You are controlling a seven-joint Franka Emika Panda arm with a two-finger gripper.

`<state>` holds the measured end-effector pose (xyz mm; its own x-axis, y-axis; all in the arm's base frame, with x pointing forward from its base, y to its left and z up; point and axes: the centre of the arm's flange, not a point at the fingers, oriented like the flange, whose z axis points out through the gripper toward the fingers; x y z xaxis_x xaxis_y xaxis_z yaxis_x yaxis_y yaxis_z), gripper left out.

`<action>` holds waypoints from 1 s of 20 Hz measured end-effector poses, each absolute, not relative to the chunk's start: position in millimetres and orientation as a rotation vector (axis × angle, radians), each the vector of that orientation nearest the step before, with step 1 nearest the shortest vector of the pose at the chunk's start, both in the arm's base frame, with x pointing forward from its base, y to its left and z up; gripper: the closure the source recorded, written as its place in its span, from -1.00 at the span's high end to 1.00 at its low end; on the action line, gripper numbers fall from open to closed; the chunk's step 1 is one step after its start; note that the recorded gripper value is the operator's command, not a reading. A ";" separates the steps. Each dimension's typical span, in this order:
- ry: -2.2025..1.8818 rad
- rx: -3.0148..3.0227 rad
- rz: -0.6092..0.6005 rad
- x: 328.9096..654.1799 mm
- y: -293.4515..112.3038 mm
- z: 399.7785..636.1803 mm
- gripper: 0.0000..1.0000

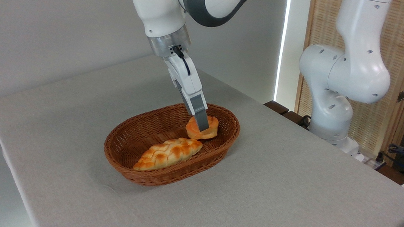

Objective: Put bread into the basket

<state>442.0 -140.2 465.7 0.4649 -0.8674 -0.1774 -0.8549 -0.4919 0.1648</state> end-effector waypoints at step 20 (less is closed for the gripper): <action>-1.266 2.880 0.223 542.3 -22.8 638.4 1.00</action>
